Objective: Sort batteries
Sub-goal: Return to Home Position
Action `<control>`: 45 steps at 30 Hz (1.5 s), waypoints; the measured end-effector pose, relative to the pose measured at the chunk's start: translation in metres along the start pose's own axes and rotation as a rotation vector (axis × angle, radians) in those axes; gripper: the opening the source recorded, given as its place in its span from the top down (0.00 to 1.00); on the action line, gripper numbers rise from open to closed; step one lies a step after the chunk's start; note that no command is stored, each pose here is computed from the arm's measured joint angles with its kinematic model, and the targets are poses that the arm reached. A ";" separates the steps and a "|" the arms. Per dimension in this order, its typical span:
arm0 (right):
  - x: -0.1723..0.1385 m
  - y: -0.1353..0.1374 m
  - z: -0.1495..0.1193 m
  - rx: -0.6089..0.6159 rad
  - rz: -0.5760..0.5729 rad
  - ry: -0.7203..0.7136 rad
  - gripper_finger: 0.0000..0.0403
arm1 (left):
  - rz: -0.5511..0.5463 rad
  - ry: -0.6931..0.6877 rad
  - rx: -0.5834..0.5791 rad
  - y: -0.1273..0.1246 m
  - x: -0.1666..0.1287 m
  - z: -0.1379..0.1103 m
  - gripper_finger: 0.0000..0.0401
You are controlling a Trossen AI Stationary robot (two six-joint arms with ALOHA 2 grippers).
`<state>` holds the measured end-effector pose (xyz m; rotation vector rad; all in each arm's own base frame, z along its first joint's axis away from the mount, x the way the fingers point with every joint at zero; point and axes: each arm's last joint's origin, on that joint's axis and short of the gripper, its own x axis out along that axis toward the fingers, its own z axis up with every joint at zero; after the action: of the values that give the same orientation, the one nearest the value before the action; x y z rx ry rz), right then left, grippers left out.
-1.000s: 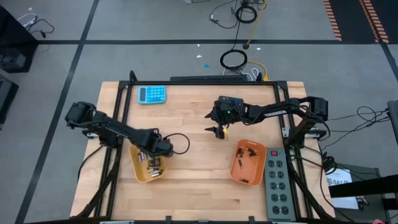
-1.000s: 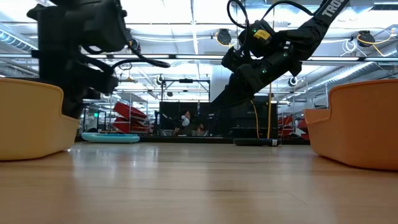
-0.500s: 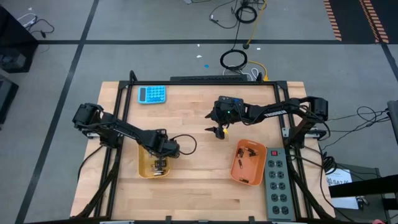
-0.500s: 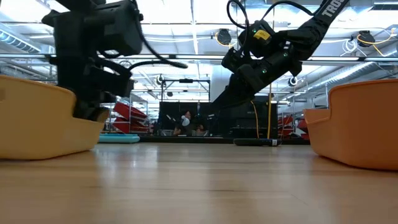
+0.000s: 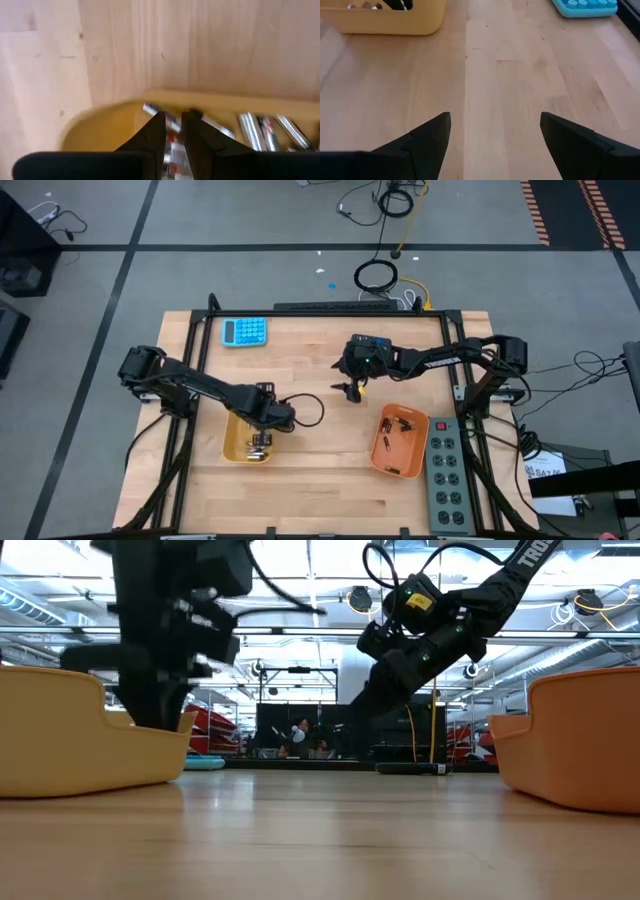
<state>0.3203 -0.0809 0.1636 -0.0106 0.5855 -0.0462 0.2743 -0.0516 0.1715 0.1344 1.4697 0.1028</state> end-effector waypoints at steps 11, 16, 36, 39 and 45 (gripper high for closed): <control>-0.017 0.001 0.003 -0.037 -0.037 0.069 0.26 | 0.026 0.219 -0.159 0.016 -0.035 -0.004 0.81; -0.055 0.013 0.017 -0.072 -0.058 0.021 0.26 | -0.231 0.262 -0.217 0.015 -0.053 0.000 0.81; -0.114 0.016 -0.022 0.076 -0.132 -0.460 0.26 | -0.116 -0.610 -0.294 0.027 -0.117 -0.069 0.81; -0.138 0.018 -0.016 0.082 -0.183 -0.508 0.26 | -0.105 -0.671 -0.341 0.030 -0.112 -0.081 0.81; -0.170 0.024 -0.023 0.079 -0.239 -0.545 0.26 | -0.036 -0.763 -0.388 0.035 -0.108 -0.099 0.81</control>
<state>0.1670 -0.0493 0.2378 -0.0154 0.0347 -0.2899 0.1660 -0.0302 0.2738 -0.1586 0.6713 0.2720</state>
